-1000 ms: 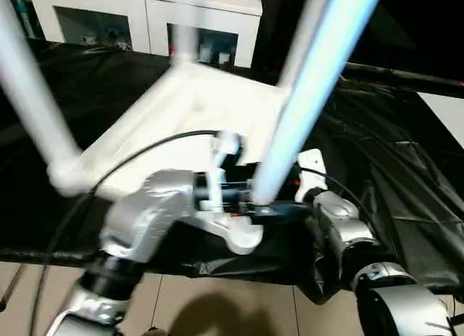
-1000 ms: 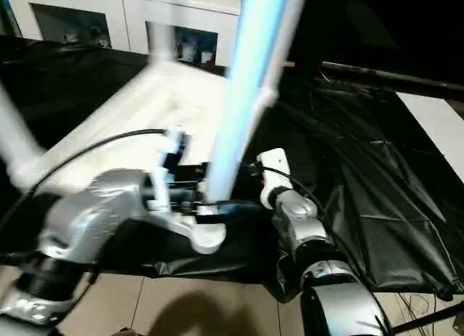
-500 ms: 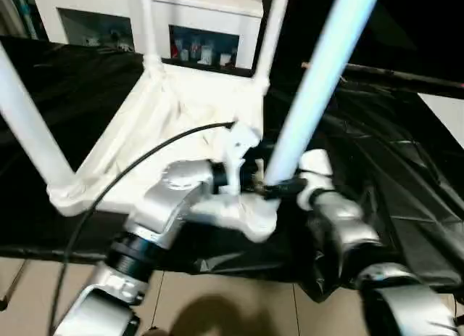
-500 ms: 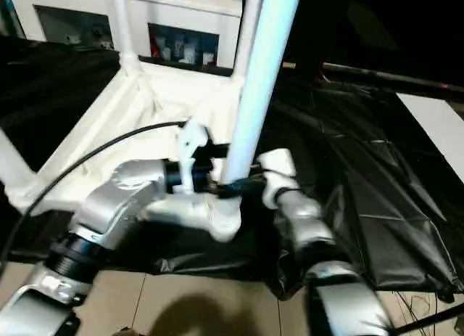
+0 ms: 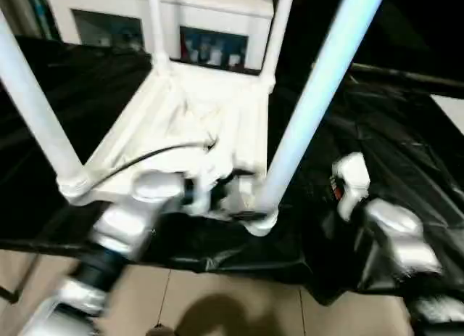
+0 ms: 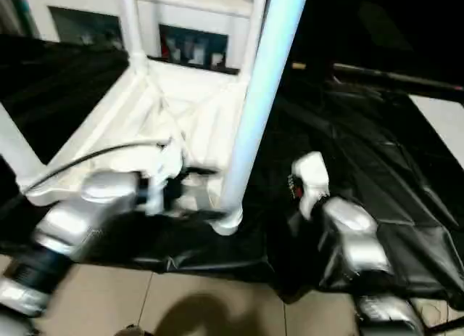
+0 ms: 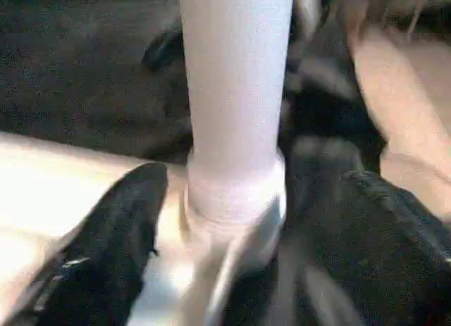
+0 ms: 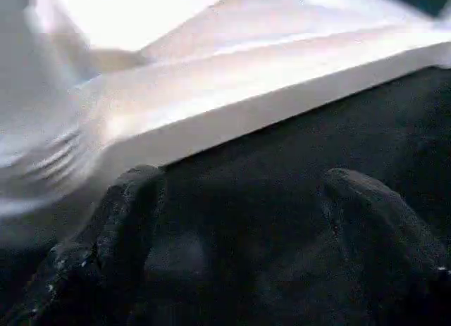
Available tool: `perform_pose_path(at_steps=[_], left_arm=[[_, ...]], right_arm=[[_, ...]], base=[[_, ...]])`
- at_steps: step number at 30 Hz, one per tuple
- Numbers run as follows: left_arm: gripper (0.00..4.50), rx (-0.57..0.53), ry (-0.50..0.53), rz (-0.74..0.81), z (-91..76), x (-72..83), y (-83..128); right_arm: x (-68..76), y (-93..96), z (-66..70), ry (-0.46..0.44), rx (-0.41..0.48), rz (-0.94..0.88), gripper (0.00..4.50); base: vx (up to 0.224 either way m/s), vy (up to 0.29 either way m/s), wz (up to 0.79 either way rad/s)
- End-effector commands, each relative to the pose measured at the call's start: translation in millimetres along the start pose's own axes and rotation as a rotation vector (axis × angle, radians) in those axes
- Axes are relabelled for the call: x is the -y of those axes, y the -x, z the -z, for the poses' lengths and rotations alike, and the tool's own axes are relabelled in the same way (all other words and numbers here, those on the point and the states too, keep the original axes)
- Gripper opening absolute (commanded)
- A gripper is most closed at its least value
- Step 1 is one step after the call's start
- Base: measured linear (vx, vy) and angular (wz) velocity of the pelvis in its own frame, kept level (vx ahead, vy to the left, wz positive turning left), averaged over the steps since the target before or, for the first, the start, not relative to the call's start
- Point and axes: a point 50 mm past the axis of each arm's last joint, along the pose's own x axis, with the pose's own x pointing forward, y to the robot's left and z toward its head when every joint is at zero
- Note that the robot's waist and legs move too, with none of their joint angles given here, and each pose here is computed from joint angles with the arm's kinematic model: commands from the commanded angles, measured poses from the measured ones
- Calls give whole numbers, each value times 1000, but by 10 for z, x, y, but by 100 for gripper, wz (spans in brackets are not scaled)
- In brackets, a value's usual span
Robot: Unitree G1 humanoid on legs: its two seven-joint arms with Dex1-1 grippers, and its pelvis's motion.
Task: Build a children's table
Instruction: Rotate table base
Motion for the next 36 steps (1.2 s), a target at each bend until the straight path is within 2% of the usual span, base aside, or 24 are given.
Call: perform_pose_path(at_steps=[1,4,6,7,9,18,19,22,24,28,29,33,36], left_arm=[[385,-81,-62,15,-19,-75,23],[367,-142,-105,3,16,-156,43],[355,-159,-111,7,26,-186,44],[328,-163,-108,11,27,-200,40],[323,-177,-105,26,40,-225,27],[262,-238,-102,74,129,-294,-1],[239,-238,-102,74,129,-294,-1],[229,-247,-107,84,153,-317,-11],[203,-245,-106,89,158,-320,-20],[183,-233,-103,102,149,-328,-28],[157,-233,-103,103,150,-330,-28],[145,-244,-100,112,176,-331,-22],[113,-246,-96,120,203,-331,-22]], right_arm=[[-33,40,-69,45,-20,-74,389],[-98,73,-97,63,-44,-136,389],[-130,88,-113,70,-55,-167,389],[-148,99,-121,73,-63,-185,389],[-174,115,-141,77,-75,-218,389],[-220,201,-191,89,-116,-278,389],[-220,201,-191,89,-116,-278,389],[-239,232,-205,84,-131,-290,389],[-254,245,-206,80,-135,-297,389],[-285,265,-214,77,-137,-317,389],[-286,267,-215,77,-137,-317,389],[-294,267,-205,77,-141,-321,389],[-306,253,-212,75,-140,-321,389]], base=[[0,0,0],[0,0,0],[0,0,0],[0,0,0],[0,0,0],[0,0,0],[0,0,0],[0,0,0],[0,0,0],[0,0,0],[0,0,0],[0,0,0],[0,0,0]])
